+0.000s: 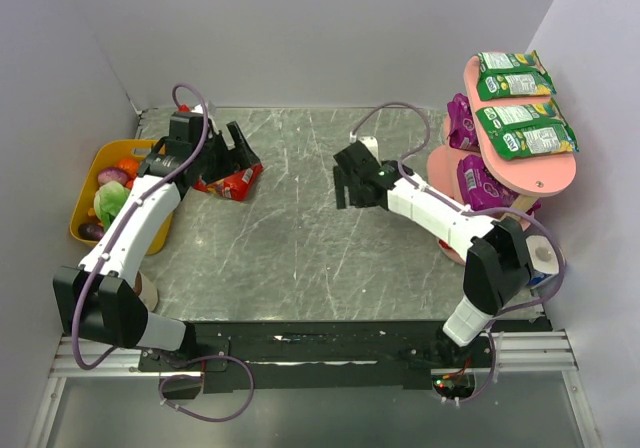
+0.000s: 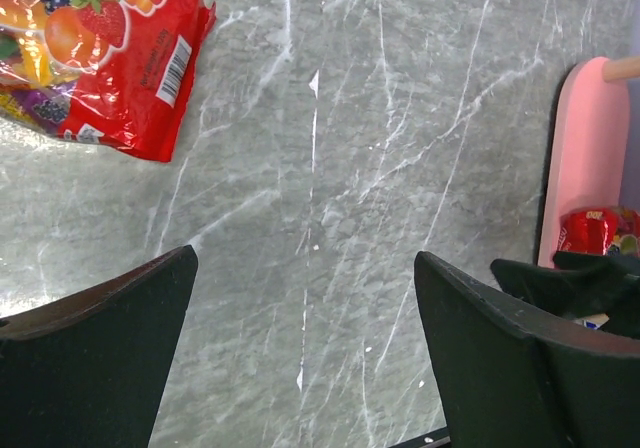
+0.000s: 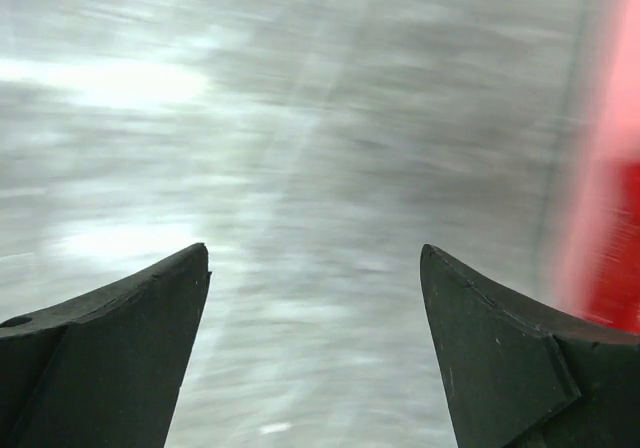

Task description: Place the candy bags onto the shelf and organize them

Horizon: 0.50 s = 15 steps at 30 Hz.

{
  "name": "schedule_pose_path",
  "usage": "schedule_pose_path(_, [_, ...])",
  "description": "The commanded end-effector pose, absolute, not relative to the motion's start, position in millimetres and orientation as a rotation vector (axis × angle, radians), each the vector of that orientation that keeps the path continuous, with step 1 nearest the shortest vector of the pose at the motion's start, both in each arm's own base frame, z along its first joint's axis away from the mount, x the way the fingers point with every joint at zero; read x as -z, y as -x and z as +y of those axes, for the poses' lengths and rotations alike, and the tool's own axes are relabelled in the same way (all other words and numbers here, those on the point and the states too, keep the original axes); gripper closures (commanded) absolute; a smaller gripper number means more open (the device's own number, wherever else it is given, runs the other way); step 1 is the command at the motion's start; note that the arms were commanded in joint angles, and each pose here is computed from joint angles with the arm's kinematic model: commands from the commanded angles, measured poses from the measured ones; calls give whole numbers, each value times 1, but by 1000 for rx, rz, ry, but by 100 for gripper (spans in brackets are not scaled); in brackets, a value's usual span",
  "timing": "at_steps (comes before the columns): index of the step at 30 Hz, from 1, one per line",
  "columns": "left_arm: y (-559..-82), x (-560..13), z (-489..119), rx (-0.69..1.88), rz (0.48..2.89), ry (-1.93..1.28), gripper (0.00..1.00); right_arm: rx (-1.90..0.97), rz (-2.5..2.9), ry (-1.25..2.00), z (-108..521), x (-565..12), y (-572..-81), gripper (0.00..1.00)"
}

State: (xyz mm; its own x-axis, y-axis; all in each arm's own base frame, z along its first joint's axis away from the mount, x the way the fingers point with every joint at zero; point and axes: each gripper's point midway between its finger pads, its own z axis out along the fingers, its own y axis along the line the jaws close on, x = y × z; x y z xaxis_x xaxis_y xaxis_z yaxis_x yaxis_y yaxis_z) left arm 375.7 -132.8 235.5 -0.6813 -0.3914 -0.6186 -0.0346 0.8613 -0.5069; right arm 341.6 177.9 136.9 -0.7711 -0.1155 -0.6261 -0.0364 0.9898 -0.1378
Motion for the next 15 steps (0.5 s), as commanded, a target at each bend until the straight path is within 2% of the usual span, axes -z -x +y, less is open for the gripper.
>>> schedule_pose_path(1, [-380,-266,-126,581,2184,299,4,-474,2424,-7,276,-177,-356,8])
schedule_pose_path(7, [-373,-281,-116,542,2143,306,4,-849,2404,-91,370,-185,-387,8])
schedule_pose_path(8, [-370,-286,-116,545,2129,301,4,-878,2435,-124,382,-167,-393,8])
schedule_pose_path(10, [-368,-289,-114,541,2122,304,4,-1002,2412,-234,404,-169,-406,9])
schedule_pose_path(11, [-366,-292,-113,543,2116,303,4,-1019,2436,-269,413,-150,-410,9])
schedule_pose_path(15, [-360,-298,-111,540,2101,300,4,-1106,2370,-354,442,-137,-425,11])
